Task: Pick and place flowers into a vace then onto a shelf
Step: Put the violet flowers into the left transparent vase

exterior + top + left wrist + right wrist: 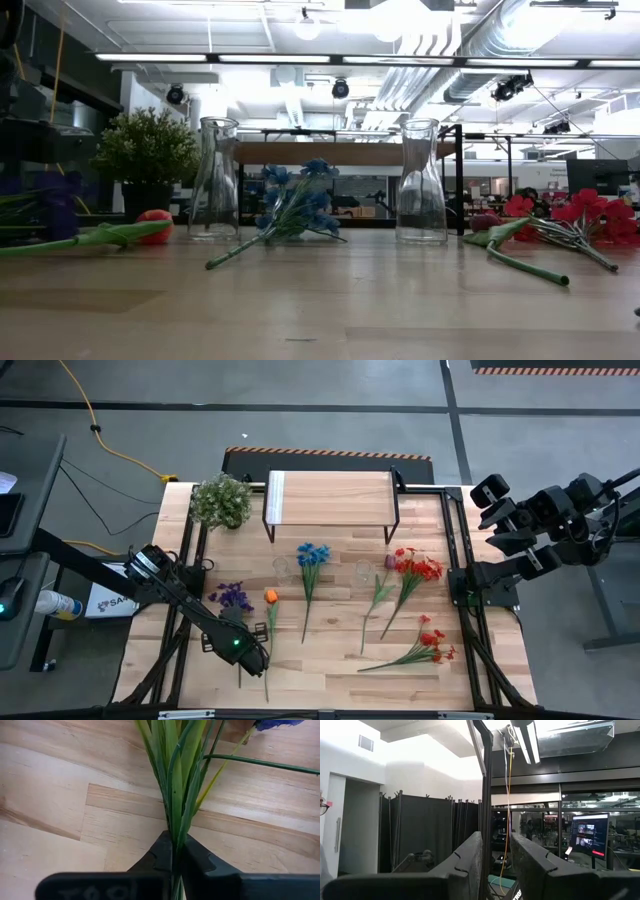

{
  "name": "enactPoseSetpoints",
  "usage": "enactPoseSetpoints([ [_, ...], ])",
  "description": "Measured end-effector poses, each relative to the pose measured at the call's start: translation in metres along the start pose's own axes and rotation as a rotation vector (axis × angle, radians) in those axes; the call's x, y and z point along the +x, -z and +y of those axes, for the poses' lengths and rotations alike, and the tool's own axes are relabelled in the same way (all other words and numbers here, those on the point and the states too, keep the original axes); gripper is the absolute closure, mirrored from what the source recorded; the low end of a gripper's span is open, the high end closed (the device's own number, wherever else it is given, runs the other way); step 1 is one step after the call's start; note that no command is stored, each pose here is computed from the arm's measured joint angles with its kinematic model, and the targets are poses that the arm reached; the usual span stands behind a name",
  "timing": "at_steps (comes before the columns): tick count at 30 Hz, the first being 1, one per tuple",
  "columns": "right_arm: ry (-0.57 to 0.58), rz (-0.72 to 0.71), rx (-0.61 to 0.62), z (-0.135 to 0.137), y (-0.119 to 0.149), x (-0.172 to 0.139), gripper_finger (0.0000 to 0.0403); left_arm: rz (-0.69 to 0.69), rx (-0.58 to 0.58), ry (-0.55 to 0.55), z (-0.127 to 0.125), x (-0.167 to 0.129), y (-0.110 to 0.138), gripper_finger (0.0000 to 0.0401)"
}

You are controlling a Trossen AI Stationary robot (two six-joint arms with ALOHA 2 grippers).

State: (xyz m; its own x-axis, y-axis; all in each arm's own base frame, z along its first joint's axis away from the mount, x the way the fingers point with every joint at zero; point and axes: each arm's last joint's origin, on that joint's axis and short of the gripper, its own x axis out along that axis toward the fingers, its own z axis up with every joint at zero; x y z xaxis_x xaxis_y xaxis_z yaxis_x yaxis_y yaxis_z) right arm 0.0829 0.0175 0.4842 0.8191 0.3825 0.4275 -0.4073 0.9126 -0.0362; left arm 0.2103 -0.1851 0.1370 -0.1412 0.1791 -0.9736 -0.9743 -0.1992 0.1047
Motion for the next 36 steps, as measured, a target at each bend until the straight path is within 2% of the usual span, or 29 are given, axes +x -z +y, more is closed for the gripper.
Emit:
enactPoseSetpoints([
  [3, 0.0, 0.0, 0.0, 0.0, 0.0, 0.0, 0.0308, 0.0, 0.001, 0.002, 0.0, -0.001, 0.0, 0.0338],
  [7, 0.0, 0.0, 0.001, 0.0, 0.0, 0.0, 0.0308, -0.011, 0.002, 0.029, -0.002, -0.005, 0.002, 0.0356],
  [20, 0.0, 0.001, 0.0, 0.0, 0.0, 0.0, 0.0308, -0.024, 0.003, 0.038, -0.007, -0.028, 0.006, 0.0356],
  [30, 0.0, 0.007, 0.002, 0.0, 0.001, 0.0, 0.0308, -0.091, 0.01, 0.01, -0.007, -0.079, 0.002, 0.0356],
  [36, 0.002, 0.019, 0.006, 0.0, 0.002, 0.0, 0.0308, -0.128, 0.014, 0.039, -0.007, -0.118, -0.004, 0.0356],
])
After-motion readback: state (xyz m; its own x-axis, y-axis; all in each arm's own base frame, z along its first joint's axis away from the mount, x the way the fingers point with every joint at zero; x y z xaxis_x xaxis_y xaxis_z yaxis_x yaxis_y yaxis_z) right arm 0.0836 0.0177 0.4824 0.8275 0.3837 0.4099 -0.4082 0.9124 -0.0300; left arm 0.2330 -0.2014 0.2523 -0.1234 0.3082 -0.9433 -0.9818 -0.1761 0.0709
